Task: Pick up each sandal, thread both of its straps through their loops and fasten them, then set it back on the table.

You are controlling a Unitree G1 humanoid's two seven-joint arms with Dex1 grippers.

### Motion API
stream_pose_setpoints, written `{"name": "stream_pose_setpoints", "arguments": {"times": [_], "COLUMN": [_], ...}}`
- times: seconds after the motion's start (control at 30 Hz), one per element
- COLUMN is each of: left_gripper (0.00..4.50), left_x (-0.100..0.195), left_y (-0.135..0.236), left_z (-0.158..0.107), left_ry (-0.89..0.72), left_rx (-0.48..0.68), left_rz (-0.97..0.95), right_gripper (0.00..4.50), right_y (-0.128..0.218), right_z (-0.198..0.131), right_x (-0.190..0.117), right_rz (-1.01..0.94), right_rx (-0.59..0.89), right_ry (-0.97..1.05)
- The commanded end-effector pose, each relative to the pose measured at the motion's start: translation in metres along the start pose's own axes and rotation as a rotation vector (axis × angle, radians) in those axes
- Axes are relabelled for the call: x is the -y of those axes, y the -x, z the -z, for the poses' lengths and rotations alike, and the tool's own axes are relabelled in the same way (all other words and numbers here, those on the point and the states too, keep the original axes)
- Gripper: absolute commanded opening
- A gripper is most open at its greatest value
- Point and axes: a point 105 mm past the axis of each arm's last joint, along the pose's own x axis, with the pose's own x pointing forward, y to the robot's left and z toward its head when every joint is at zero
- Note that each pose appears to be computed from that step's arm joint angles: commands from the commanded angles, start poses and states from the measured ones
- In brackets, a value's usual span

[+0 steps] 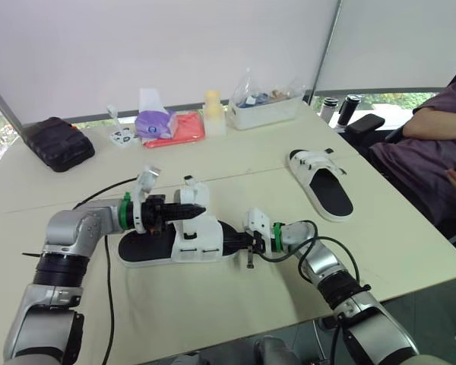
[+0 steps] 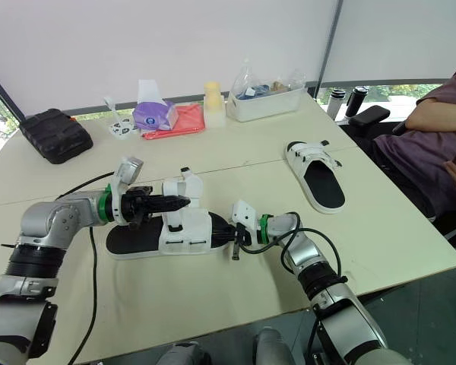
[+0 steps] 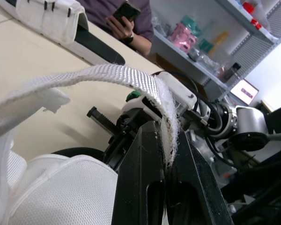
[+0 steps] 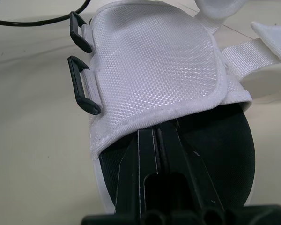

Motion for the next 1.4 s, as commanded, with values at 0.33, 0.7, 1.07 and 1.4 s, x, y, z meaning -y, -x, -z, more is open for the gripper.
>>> {"name": "stream_pose_setpoints", "arguments": {"times": [0.33,0.7,1.07,1.4], "left_gripper": [0.06,0.06,0.06,0.06], "left_x": [-0.003,0.002,-0.006,-0.002], "left_y": [0.002,-0.004,0.009,0.010], "left_z": [0.016,0.025,0.030,0.047], "left_ry": [0.003,0.025,-0.055,-0.130], "left_rx": [-0.033,-0.051,-0.117,-0.234], "left_rz": [-0.022,0.009,-0.052,-0.013], "right_gripper": [0.00,0.00,0.00,0.00], "right_y": [0.002,0.002,0.000,0.001], "right_z": [0.045,0.046,0.046,0.046], "right_x": [-0.017,-0.018,-0.019,-0.016], "right_rz": [-0.026,-0.025,-0.029,-0.021], "right_rx": [-0.167,-0.167,-0.164,-0.166], "right_ry": [-0.106,-0.107,-0.112,-0.112]}}
